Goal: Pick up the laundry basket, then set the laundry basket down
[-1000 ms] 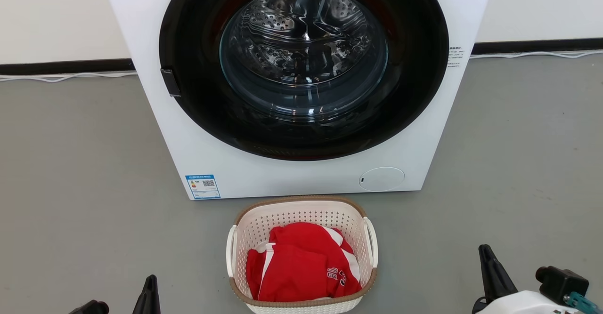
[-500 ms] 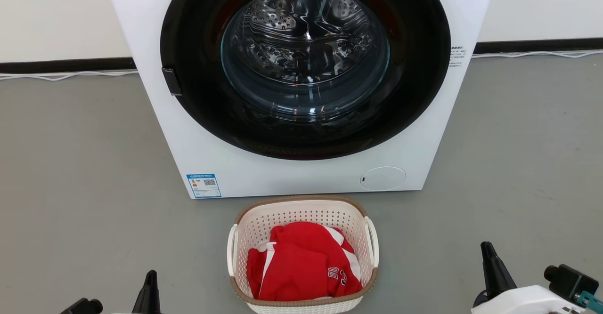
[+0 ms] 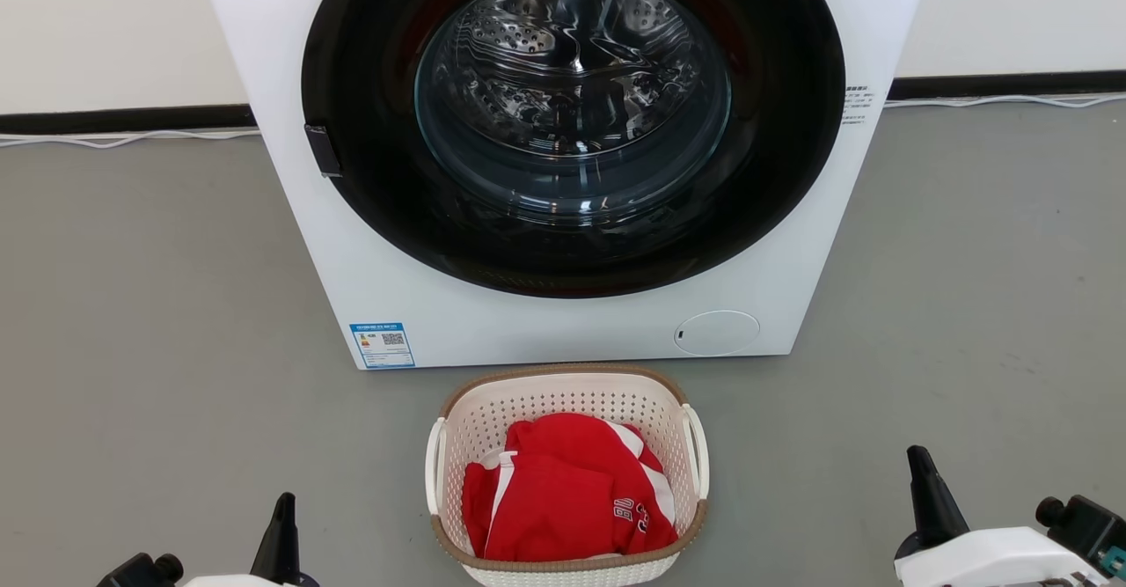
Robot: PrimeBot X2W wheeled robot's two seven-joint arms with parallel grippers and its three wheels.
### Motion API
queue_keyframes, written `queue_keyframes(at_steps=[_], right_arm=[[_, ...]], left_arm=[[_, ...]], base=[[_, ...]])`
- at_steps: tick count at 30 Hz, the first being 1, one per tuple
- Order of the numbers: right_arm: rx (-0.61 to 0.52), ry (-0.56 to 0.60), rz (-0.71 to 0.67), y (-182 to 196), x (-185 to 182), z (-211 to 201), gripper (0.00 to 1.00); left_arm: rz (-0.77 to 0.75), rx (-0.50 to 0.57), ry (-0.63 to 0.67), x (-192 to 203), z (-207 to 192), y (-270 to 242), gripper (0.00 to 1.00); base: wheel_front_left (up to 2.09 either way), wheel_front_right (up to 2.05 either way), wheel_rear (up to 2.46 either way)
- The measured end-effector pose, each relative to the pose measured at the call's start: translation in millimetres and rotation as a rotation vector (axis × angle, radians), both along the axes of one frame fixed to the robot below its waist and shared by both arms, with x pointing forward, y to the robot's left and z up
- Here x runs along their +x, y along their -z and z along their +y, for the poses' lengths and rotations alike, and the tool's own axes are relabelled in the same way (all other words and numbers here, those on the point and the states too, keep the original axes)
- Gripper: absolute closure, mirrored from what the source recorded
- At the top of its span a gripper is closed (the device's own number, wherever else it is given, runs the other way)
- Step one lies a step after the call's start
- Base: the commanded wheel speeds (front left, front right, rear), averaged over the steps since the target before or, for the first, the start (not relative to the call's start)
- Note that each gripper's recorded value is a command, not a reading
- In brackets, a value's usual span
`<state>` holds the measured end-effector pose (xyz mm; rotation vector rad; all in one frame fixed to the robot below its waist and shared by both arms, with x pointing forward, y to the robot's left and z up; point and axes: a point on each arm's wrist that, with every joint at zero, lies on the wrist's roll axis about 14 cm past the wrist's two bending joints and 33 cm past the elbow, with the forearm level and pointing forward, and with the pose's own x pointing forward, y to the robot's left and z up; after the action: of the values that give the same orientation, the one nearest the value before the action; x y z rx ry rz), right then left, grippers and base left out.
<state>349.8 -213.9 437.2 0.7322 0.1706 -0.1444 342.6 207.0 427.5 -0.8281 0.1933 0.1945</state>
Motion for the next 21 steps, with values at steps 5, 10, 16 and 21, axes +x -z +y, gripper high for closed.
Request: queue_keyframes(at_steps=[5,10,16,21], right_arm=[[0.048,0.007,0.000,-0.7,1.1,0.4,1.00],[0.108,0.019,-0.009,-3.3,2.7,1.0,1.00],[0.178,0.034,-0.017,-5.1,3.9,1.3,1.00],[0.240,0.044,-0.019,-5.7,4.8,2.0,1.00]], left_arm=[[-0.005,-0.038,-0.005,1.1,-0.5,-1.3,1.00],[-0.018,-0.092,-0.011,5.2,-1.6,-5.2,1.00],[-0.031,-0.156,-0.015,7.8,-3.1,-8.6,1.00],[-0.035,-0.210,-0.023,8.4,-3.7,-9.8,1.00]], base=[[0.00,0.00,0.00],[0.00,0.00,0.00],[0.00,0.00,0.00],[0.00,0.00,0.00]])
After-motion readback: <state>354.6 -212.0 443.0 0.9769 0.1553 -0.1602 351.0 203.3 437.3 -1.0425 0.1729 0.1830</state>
